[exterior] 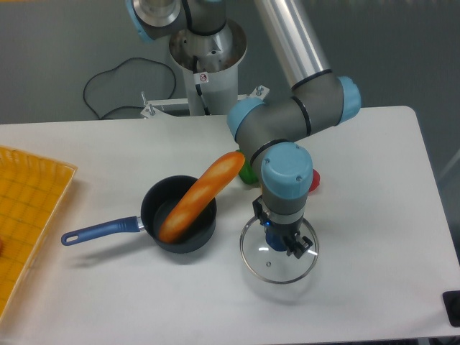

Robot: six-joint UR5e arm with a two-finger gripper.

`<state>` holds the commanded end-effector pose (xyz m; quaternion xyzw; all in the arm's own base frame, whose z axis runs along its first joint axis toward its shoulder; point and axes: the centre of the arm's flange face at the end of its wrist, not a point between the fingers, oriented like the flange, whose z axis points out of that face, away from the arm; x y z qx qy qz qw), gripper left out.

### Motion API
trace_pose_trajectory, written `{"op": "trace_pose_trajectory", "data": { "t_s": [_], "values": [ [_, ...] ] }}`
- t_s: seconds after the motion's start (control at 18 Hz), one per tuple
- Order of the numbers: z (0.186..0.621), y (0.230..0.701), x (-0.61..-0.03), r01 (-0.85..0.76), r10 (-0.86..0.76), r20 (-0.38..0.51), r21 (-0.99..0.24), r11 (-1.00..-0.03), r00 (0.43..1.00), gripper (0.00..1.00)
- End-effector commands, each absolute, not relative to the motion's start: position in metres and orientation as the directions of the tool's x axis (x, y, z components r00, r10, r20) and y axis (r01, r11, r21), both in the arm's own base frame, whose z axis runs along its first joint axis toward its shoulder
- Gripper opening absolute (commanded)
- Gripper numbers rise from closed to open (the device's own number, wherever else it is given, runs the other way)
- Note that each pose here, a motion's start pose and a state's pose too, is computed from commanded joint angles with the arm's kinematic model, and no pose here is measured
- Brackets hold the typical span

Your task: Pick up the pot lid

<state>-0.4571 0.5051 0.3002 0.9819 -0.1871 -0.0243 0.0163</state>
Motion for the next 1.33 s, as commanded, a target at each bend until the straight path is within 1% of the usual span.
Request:
{"op": "trace_pose_trajectory", "data": {
  "t_s": [0.22, 0.33, 0.61, 1.33],
  "values": [
    [0.316, 0.501, -0.461, -0.362, -0.362, 0.007, 0.054, -0.931, 0.932, 0.55],
    [0.33, 0.5, -0.46, -0.36, -0.36, -0.001, 0.051, -0.932, 0.933, 0.55],
    [0.345, 0.497, -0.459, -0.351, -0.351, -0.014, 0.038, -0.936, 0.936, 0.55],
    [0.346, 0.496, -0.457, -0.352, -0.353, -0.012, 0.038, -0.935, 0.936, 0.55]
  ]
}}
